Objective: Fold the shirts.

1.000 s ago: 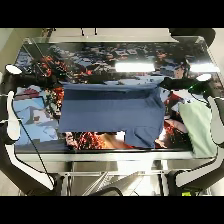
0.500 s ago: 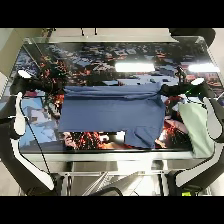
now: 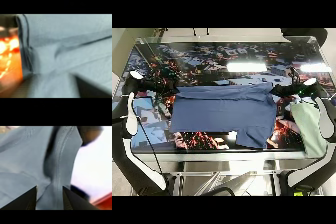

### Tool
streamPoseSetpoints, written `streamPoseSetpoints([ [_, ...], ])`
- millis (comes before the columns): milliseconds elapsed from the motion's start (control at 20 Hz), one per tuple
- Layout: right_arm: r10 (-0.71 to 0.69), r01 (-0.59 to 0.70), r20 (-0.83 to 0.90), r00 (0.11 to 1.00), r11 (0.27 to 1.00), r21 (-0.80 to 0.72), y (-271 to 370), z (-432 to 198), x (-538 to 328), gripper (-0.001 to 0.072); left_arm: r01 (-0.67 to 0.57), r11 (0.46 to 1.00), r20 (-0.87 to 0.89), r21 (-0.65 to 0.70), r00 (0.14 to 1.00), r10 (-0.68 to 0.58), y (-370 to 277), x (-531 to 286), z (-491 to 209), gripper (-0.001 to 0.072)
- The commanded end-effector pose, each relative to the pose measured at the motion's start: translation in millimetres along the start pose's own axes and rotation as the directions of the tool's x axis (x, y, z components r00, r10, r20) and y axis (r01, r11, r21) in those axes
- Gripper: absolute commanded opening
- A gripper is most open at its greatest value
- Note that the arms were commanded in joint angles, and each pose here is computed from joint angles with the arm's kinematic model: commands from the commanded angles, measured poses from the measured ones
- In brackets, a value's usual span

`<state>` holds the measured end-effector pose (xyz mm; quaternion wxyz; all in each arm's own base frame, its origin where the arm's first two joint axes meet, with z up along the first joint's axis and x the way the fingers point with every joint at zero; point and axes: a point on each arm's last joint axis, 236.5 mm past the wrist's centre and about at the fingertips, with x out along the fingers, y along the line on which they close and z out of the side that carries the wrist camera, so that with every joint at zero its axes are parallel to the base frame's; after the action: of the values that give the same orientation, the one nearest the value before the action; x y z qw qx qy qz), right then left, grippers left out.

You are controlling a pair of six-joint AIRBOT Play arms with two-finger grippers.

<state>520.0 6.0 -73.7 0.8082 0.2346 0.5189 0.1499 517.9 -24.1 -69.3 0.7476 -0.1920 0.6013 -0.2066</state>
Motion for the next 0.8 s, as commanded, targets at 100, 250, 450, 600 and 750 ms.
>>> streamPoseSetpoints([
  [100,0.059,-0.053,-0.071,0.996,0.996,0.076,16.9,-15.0,-24.1,0.0305,0.036,0.998,-0.079,-0.048,0.996,-0.040,-11.9,-19.8,-21.1,0.0683],
  [250,0.093,-0.084,-0.151,0.984,0.994,0.070,27.0,-33.8,-36.3,0.0046,0.057,0.995,-0.143,-0.078,0.987,-0.068,-19.0,-42.7,-40.6,0.0683],
  [450,0.145,-0.119,-0.340,0.929,0.988,0.096,38.1,-93.9,-45.8,0.0046,0.061,0.986,-0.198,-0.157,0.976,-0.092,-22.1,-58.2,-83.7,0.0682],
  [600,0.169,-0.128,-0.387,0.906,0.983,0.131,39.1,-134.7,-53.9,0.0045,0.005,0.978,-0.211,-0.210,0.976,-0.050,-4.1,-63.8,-126.3,0.0683],
  [750,0.186,-0.121,-0.381,0.906,0.975,0.188,30.0,-164.4,-69.3,0.0045,-0.046,0.958,-0.224,-0.284,0.974,-0.020,16.8,-66.5,-169.0,0.0683],
])
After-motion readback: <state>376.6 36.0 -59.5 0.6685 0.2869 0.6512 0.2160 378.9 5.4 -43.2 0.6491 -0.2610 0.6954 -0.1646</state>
